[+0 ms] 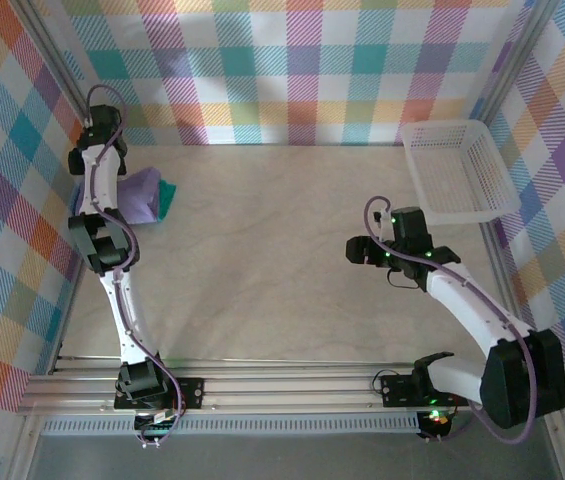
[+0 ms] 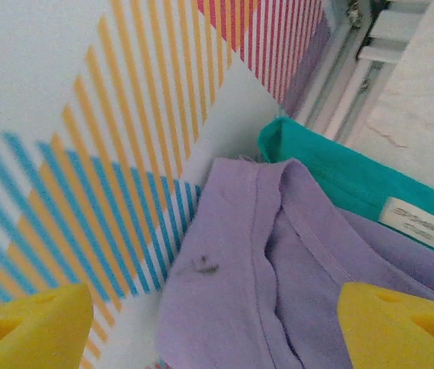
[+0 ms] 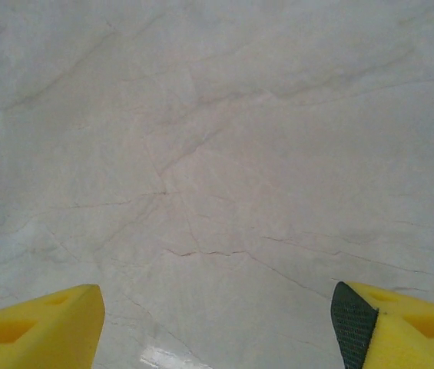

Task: Fold the inside-out t-shirt

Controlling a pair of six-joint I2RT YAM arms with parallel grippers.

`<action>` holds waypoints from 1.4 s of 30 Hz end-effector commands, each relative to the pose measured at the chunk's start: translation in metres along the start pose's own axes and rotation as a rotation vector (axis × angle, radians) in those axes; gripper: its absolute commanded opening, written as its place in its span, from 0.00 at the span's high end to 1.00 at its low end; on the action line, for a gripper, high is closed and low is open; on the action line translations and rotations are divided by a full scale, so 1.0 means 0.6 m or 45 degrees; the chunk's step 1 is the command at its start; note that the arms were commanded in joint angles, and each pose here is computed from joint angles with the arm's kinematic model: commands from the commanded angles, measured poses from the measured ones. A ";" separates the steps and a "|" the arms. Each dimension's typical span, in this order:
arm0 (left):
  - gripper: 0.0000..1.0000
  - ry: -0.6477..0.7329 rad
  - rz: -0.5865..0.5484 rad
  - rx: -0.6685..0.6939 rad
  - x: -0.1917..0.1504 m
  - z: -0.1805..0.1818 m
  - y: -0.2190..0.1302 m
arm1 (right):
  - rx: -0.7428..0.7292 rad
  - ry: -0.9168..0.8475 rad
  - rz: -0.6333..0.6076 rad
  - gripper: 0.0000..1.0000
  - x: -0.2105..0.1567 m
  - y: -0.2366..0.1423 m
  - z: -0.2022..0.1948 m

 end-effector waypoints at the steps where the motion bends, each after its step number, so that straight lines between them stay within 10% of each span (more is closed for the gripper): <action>1: 0.16 -0.276 -0.036 -0.203 0.005 0.051 -0.151 | -0.124 -0.066 -0.043 0.19 0.017 -0.029 -0.006; 10: 0.03 -0.665 -0.129 -1.008 -0.224 0.046 -0.334 | -0.388 -0.085 -0.237 0.00 0.035 -0.085 -0.028; 19: 0.00 -0.781 -0.584 -0.719 -0.460 0.087 -0.286 | -0.673 -0.227 -0.617 0.00 -0.019 -0.045 -0.094; 42: 0.00 -0.141 -0.621 -0.991 -0.446 -0.139 -0.174 | -0.506 -0.175 -0.676 0.00 0.005 0.090 -0.203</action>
Point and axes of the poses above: each hand's point on the last joint's axis, 136 mm out from that joint toward the fingers, its own y axis out along the fingers, its own z axis along the line the jaws close on, x = y × z, the point moved 8 cm from there along -y, back along the fingers, and after that the axes turned 4 degrees about -y, right-handed, at the moved point
